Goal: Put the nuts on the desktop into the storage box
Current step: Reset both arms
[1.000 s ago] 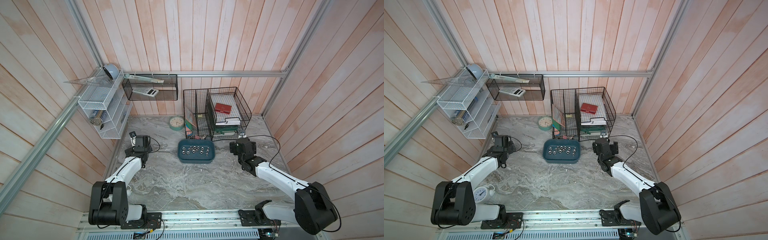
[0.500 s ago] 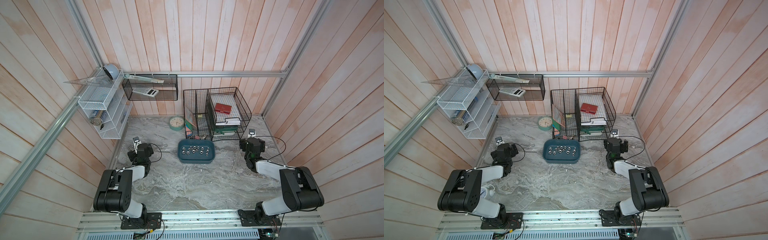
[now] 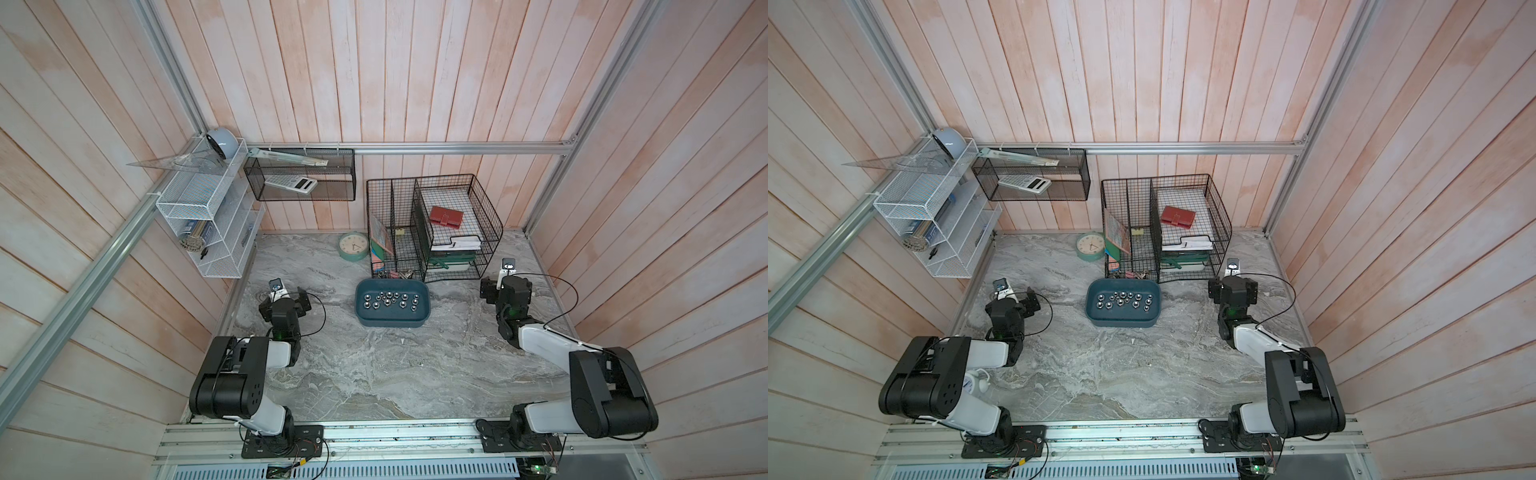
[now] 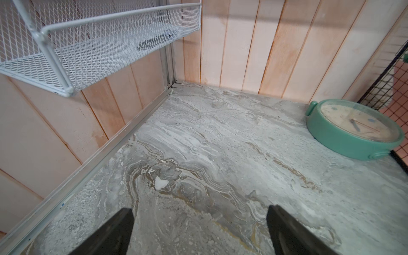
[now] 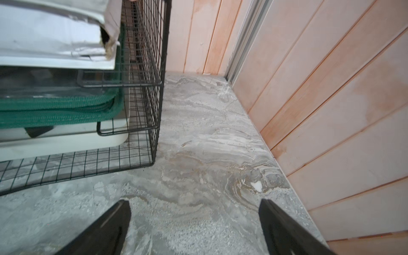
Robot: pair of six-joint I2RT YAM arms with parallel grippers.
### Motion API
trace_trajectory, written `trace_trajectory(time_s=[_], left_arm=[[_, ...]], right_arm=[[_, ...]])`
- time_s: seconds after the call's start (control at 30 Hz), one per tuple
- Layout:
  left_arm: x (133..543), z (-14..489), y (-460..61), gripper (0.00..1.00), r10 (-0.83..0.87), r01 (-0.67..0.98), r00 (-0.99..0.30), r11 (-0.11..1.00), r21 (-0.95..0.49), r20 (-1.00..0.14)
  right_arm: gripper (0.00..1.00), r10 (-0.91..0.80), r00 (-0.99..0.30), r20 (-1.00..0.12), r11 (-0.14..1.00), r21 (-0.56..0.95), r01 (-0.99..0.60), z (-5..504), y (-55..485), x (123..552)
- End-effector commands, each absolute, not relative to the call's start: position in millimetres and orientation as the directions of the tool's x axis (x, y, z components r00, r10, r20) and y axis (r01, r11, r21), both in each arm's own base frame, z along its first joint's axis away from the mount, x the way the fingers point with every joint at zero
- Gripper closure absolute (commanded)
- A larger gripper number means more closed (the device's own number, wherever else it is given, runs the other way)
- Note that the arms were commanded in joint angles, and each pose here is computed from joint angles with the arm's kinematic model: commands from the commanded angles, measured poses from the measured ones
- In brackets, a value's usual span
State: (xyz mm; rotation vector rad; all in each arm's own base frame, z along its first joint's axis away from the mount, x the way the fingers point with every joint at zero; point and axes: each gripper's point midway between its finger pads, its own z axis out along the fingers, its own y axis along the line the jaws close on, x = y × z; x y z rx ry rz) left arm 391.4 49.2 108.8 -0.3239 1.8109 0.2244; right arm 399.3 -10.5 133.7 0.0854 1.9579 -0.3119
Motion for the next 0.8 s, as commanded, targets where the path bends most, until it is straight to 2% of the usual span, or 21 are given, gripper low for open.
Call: trace_trajectory(time_s=[0.0, 0.23, 0.77], left_arm=[[393, 112, 49, 0.0, -0.089, -0.323, -0.222, 0.946, -0.013, -0.971], [393, 112, 49, 0.0, -0.087, -0.324, -0.222, 0.946, -0.011, -0.971], [393, 112, 48, 0.0, -0.081, -0.323, -0.224, 0.946, -0.005, -0.971]], right_arm=[[0.02, -0.073, -0.358, -0.931, 0.977, -0.139, 0.163, 117, -2, 393], [0.02, -0.024, -0.267, -0.963, 0.975, -0.081, 0.206, 100, -14, 385], [0.02, -0.021, -0.299, -0.954, 0.972, -0.09, 0.218, 97, -16, 390]])
